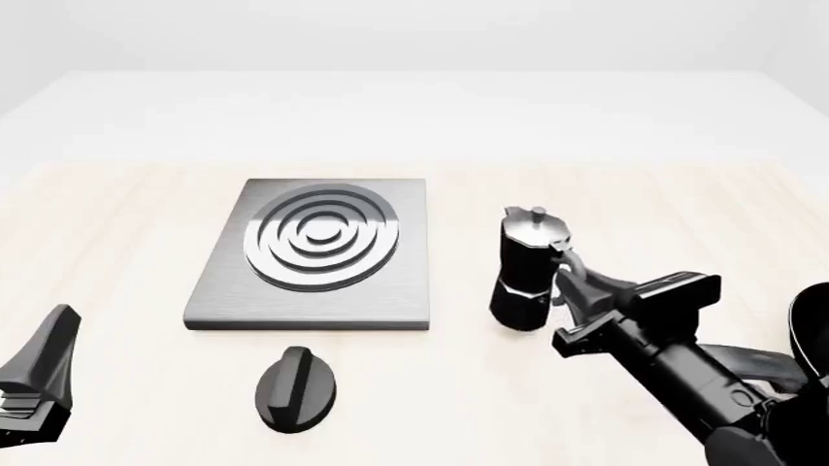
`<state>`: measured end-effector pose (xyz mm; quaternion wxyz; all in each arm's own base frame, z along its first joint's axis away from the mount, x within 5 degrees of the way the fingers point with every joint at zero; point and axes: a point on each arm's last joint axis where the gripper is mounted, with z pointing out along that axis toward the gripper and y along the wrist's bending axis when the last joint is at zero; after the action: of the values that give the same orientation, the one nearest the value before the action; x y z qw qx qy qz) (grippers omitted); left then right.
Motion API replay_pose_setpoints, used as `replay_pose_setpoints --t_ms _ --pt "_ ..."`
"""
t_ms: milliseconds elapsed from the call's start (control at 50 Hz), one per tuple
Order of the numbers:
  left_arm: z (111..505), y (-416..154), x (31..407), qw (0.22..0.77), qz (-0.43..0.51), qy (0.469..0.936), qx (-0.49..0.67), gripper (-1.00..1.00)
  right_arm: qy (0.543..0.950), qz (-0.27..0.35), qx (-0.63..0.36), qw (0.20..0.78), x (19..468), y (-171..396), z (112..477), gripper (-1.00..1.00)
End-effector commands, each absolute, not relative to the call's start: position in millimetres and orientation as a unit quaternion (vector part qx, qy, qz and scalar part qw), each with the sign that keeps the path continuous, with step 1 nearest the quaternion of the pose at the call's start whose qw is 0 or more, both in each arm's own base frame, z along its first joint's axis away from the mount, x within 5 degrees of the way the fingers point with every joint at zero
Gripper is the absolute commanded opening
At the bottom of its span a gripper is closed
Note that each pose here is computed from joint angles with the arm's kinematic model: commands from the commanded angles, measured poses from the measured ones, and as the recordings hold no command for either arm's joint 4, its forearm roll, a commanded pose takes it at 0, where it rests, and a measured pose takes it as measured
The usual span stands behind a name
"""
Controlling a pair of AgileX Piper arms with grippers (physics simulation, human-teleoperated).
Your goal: Put the moka pot on the stove.
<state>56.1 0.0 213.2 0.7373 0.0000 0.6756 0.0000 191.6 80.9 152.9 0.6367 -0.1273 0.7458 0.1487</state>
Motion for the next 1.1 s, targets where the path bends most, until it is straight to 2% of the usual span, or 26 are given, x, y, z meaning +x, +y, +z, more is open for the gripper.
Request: replay_pose_setpoints --t_ms 20,1100 --pt "213.2 0.0 56.1 0.737 0.000 0.676 0.000 1.00 0.727 0.136 -0.135 0.660 187.9 76.6 168.9 -1.00" --pt "213.2 0.0 56.1 0.737 0.000 0.676 0.000 1.00 0.671 0.117 -0.185 0.709 196.7 90.7 232.0 -1.00"
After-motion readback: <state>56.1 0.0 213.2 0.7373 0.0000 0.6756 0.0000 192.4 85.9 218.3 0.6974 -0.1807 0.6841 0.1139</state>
